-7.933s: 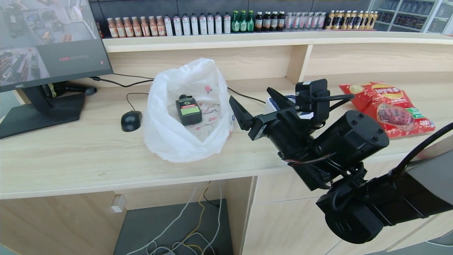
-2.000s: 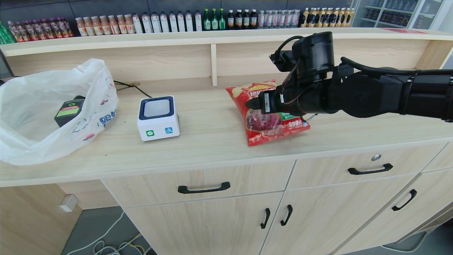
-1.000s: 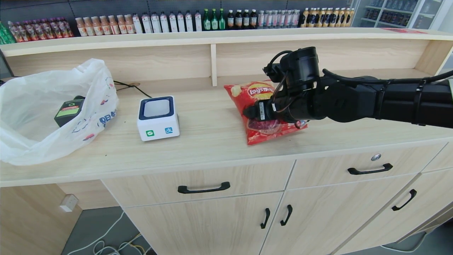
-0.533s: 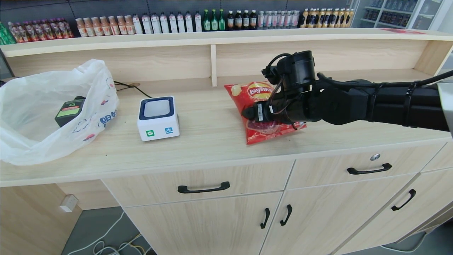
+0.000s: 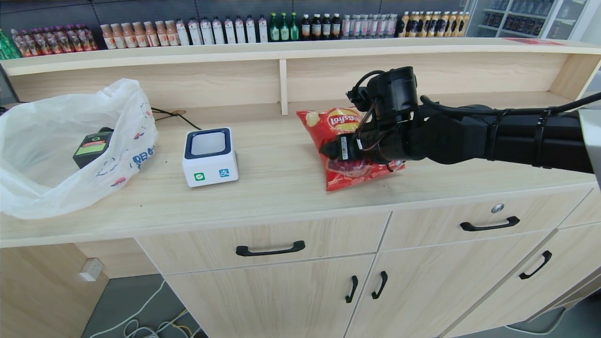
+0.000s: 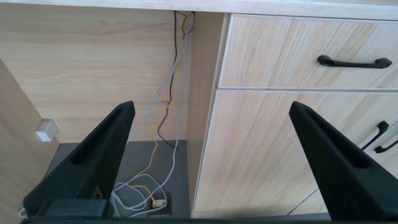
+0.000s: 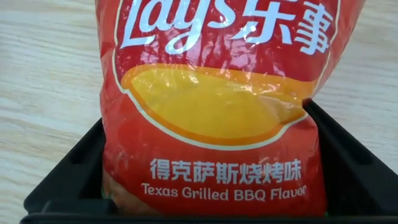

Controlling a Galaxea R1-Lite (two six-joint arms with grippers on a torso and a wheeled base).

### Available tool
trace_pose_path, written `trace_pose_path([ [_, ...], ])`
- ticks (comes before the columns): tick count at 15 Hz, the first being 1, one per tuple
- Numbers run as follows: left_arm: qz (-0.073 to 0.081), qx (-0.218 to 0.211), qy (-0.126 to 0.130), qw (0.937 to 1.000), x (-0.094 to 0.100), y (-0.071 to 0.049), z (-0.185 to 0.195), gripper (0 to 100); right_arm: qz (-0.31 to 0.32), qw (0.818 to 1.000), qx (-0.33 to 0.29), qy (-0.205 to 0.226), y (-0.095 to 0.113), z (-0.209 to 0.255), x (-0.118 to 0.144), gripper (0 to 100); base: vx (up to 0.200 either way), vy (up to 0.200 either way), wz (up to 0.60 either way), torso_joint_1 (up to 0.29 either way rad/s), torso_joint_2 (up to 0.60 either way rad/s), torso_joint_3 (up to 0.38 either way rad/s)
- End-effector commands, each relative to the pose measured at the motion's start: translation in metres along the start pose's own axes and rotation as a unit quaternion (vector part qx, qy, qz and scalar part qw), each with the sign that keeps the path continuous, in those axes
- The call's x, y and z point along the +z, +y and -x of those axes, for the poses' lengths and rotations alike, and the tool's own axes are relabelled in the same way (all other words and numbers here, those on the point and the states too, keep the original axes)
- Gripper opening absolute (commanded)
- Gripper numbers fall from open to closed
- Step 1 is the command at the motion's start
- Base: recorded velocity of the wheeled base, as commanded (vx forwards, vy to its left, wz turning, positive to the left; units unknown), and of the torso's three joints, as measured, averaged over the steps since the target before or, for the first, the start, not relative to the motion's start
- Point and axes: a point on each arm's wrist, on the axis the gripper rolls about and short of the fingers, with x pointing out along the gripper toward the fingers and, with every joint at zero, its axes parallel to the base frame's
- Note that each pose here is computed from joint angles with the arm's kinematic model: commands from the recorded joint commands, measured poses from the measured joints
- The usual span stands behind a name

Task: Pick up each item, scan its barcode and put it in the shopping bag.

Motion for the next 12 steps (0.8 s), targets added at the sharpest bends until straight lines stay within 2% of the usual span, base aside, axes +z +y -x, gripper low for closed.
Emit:
trace_pose_path([
  [1,0.000,0.000,0.000,1.0000,0.000,0.000,0.000,100,0.000,1.000,0.000,-0.005,0.000,0.003,0.002,0,0.000,0.000,0.00,0.000,0.00,0.000],
  [6,0.000,0.000,0.000,1.0000,0.000,0.000,0.000,100,-0.002,1.000,0.004,-0.022,0.000,0.017,0.013,0,0.000,0.000,0.00,0.000,0.00,0.000],
  [12,0.000,0.000,0.000,1.0000,0.000,0.000,0.000,100,-0.007,0.998,0.026,-0.063,-0.001,0.059,0.037,0,0.000,0.000,0.00,0.000,0.00,0.000],
])
